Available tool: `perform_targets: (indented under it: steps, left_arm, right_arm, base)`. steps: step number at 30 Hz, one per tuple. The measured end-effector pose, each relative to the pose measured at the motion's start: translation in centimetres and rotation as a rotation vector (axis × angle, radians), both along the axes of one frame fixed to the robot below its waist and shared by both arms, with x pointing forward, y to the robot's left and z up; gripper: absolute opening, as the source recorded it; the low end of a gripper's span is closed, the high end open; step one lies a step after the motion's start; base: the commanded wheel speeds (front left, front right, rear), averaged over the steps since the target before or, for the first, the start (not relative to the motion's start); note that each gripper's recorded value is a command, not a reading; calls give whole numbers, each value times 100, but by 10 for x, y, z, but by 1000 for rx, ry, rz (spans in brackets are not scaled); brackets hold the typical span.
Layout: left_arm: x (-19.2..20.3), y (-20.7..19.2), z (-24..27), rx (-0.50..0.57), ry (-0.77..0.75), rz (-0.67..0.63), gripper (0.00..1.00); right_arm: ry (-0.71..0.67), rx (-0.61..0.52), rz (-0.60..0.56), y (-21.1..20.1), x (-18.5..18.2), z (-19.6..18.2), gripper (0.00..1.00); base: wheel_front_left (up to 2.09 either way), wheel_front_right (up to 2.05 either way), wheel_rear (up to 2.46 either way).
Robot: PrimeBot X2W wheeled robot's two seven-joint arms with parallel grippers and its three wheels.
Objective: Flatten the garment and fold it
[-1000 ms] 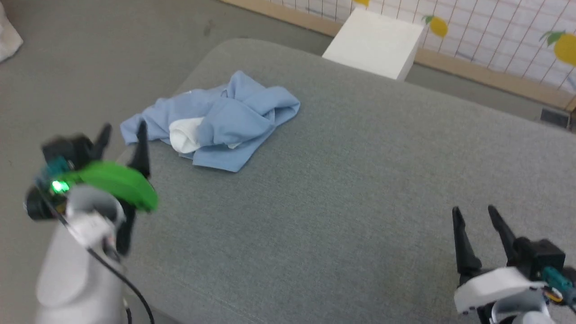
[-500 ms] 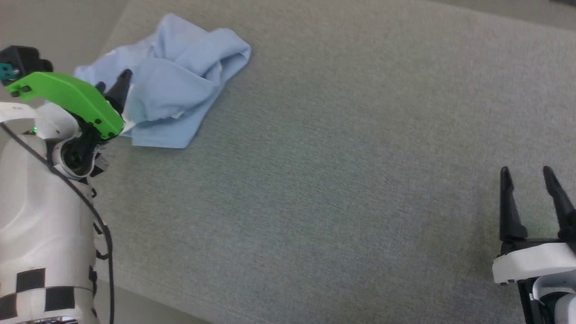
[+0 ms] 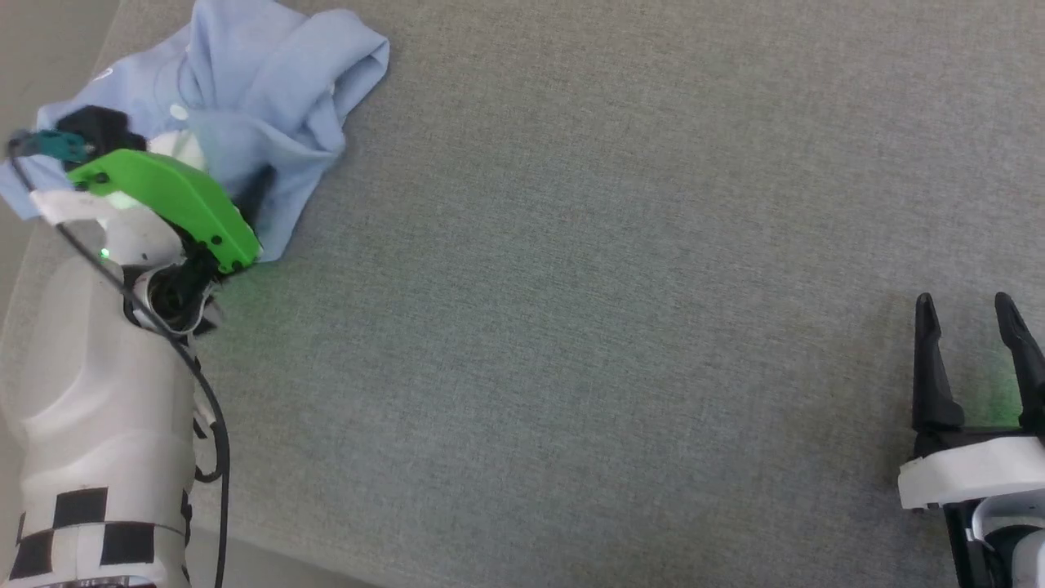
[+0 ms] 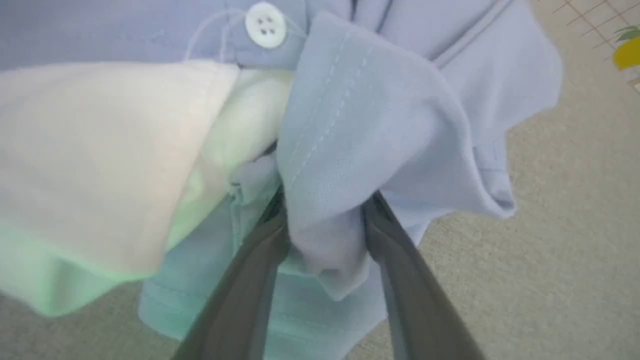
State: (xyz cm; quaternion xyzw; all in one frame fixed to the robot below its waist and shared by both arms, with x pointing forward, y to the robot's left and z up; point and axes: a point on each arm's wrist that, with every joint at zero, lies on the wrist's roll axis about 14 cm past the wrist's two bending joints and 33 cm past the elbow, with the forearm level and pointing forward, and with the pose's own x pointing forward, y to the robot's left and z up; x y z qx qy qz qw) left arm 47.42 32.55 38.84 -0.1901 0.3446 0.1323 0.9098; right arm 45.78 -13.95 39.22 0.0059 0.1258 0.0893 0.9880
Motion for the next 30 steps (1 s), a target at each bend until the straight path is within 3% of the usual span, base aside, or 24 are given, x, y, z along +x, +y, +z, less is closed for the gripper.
perform_targets:
  steps: [5, 8, 14, 18, 23, 27, 30]
  left_arm:
    - [18, 25, 50, 115, -219, 48, 0]
    - [46, 32, 123, 200, -433, 28, 0]
    - [81, -11, 264, 293, -778, -128, 0]
    - [90, -67, 332, 269, -936, -259, 0]
    - [89, -142, 381, 113, -1063, -393, 0]
    - [87, -187, 387, 47, -1049, -490, 0]
    - [89, -219, 359, 22, -953, -572, 0]
  right_arm:
    - [-18, 26, 2, 3, -2, 9, 100]
    - [-37, 58, 0, 6, -6, 16, 100]
    - [-70, 133, -28, 4, -18, 28, 100]
    - [-87, 160, -74, -9, -29, 34, 100]
    - [-102, 174, -158, -36, -47, 39, 100]
    - [-122, 173, -221, -57, -62, 46, 100]
    - [-134, 169, -273, -74, -73, 51, 100]
  base:
    - [0, 0, 0]
    - [0, 0, 0]
    - [0, 0, 0]
    - [0, 0, 0]
    - [0, 0, 0]
    - [0, 0, 0]
    - [0, 0, 0]
